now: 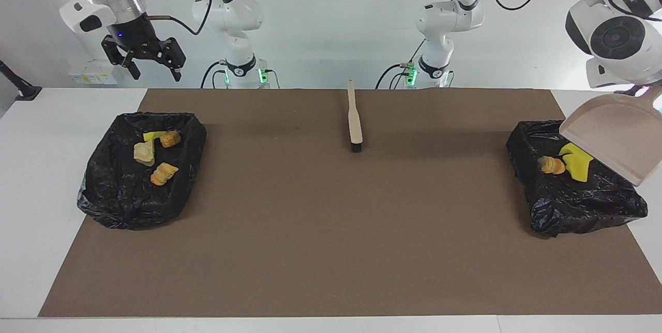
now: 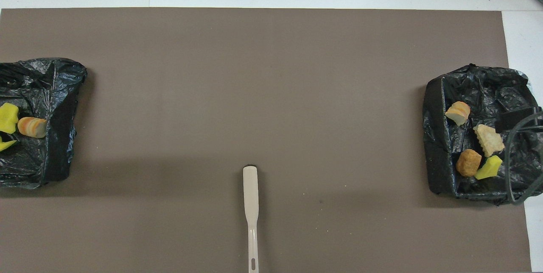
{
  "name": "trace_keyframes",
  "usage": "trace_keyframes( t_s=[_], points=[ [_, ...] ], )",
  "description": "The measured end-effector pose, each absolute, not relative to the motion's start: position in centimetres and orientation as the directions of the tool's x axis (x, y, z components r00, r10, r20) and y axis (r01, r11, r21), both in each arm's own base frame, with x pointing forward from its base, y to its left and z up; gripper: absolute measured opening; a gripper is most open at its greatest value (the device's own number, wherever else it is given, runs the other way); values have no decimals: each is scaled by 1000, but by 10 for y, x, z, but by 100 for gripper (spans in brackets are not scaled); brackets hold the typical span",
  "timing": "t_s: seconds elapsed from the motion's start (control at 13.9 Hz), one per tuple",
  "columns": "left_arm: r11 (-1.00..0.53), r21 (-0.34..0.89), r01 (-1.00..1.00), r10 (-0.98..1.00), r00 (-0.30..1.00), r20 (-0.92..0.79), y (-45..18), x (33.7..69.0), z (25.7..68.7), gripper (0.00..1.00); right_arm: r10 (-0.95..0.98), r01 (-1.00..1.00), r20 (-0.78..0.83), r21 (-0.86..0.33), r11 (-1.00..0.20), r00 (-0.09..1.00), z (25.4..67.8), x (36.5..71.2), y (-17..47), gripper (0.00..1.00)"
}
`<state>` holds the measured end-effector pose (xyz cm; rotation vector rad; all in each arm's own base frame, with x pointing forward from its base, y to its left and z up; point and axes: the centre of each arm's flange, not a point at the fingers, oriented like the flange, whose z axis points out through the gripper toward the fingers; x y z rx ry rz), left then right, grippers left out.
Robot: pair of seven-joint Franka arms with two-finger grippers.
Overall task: Sweep and dump trash in bin
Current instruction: 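Bring the empty dustpan back over the table with the left gripper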
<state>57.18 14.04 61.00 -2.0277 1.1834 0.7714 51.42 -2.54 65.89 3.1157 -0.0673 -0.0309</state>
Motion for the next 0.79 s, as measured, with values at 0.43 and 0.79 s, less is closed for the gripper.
trace_keyframes(
  t_s=[0.43,0.79],
  points=[
    [-681,-258,-686,-543,708,-451,102,561,614,32,-62,-62,-33,20,-998,998,657,522,-24,100],
    [-846,-168,-507,-441,841,-313,10,551,603,32,-104,-103,-34,19,-994,994,656,523,-21,100]
  ],
)
